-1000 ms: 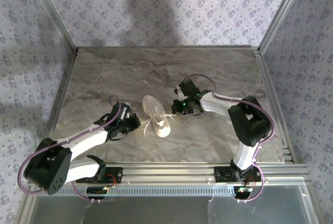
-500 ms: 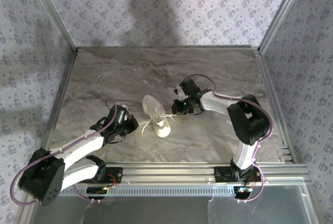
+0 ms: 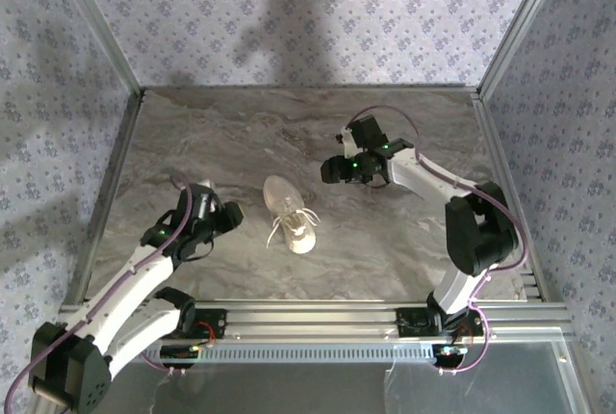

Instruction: Tie the shoes

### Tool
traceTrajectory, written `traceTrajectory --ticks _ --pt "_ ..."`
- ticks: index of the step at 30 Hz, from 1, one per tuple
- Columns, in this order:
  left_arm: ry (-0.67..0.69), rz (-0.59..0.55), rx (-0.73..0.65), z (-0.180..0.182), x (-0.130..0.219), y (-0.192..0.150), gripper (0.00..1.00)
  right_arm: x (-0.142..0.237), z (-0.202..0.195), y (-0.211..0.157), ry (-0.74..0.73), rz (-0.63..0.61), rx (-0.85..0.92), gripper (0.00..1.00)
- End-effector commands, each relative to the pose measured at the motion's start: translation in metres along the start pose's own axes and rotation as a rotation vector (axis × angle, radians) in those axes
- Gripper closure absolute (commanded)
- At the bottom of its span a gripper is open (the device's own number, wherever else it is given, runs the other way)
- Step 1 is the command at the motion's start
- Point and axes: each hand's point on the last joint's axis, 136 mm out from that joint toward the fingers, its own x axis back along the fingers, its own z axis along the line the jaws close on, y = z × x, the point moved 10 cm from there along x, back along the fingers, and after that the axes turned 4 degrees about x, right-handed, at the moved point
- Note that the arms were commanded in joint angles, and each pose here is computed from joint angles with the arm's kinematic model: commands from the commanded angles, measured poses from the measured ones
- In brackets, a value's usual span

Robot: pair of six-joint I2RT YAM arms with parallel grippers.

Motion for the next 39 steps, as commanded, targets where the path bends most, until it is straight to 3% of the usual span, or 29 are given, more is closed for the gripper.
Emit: traceTrajectory --ticks 1,12,20,24,31,36,38,39 --pt "0.057 0.023 -0.07 0.002 0.007 0.004 0.51 0.02 0.004 -0.002 -0.038 0.006 0.032 0.38" --pt "0.037 0.096 -0.092 -0.01 -0.011 0.011 0.53 0.034 0.007 -0.021 -0.111 -0.023 0.098 0.39" --pt "0.016 0.189 -0.103 -0.018 -0.033 0.012 0.6 0.042 0.014 -0.031 -0.167 -0.038 0.157 0.39" --pt "0.022 0.16 -0.173 -0.026 -0.03 0.023 0.58 0.051 0.011 -0.036 -0.218 -0.072 0.166 0.4" --pt "0.162 -0.057 -0.448 -0.049 0.01 0.077 0.44 0.114 -0.004 -0.041 -0.427 -0.301 0.163 0.33" --pt "0.277 -0.238 -0.518 -0.044 0.038 0.105 0.33 0.153 -0.026 -0.061 -0.595 -0.456 0.12 0.18" --pt "0.295 -0.285 -0.561 -0.035 0.045 0.107 0.21 0.162 -0.041 -0.074 -0.664 -0.51 0.075 0.07" --pt "0.311 -0.307 -0.564 -0.03 0.047 0.106 0.07 0.164 -0.048 -0.08 -0.688 -0.525 0.06 0.04"
